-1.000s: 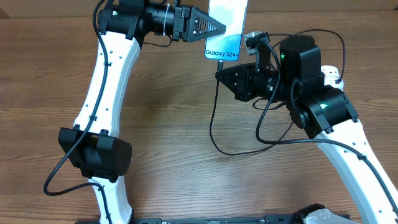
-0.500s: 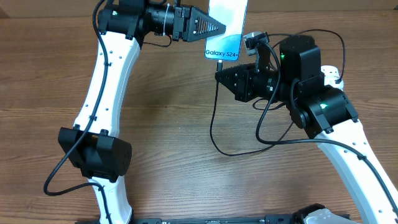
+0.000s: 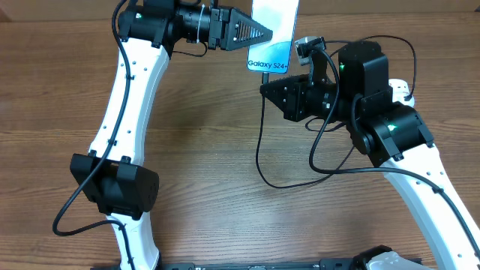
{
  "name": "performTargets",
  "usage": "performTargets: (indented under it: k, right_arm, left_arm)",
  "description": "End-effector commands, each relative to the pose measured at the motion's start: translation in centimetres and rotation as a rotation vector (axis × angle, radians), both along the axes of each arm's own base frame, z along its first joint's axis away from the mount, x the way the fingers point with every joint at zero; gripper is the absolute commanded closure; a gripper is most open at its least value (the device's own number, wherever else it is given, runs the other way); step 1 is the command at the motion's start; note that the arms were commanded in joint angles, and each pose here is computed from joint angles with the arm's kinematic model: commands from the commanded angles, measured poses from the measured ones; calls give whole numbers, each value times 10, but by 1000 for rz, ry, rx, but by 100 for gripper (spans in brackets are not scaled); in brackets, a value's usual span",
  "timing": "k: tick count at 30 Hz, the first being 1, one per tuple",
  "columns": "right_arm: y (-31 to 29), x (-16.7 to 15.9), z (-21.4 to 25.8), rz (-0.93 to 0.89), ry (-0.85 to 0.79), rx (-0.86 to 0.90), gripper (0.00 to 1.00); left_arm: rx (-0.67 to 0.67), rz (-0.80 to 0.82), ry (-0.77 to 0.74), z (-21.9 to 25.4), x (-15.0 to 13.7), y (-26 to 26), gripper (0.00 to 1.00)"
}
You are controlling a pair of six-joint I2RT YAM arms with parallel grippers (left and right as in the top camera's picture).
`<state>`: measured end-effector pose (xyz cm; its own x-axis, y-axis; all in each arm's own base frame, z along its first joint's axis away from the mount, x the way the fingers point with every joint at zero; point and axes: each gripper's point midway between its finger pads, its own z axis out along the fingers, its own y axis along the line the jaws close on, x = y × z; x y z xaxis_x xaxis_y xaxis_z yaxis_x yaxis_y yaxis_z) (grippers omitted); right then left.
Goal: Plug charger to phone and switch on socket
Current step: 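Hold the plug pressed in the port while the left gripper holds the phone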
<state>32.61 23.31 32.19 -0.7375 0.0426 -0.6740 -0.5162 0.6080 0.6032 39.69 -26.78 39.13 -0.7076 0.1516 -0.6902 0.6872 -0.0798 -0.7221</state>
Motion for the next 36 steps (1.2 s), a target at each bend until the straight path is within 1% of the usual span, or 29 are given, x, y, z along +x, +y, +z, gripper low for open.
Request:
performTargets:
  k: [1, 6, 14, 20, 36]
  right_arm:
    - [0, -3, 25, 1, -56, 25, 96]
    - [-1, -4, 25, 1, -54, 24, 96]
    - [-3, -10, 15, 3, -1, 4, 96]
    - [1, -11, 21, 27, -20, 27, 96]
    - [1, -8, 25, 23, -41, 33, 96]
  left_arm:
    - [-22, -21, -40, 9, -6, 1, 96]
    - [-22, -20, -40, 9, -6, 1, 96]
    - [-20, -1, -42, 9, -1, 7, 96]
    - [-20, 1, -40, 9, 0, 8, 96]
    - [-52, -42, -33, 14, -8, 9, 96]
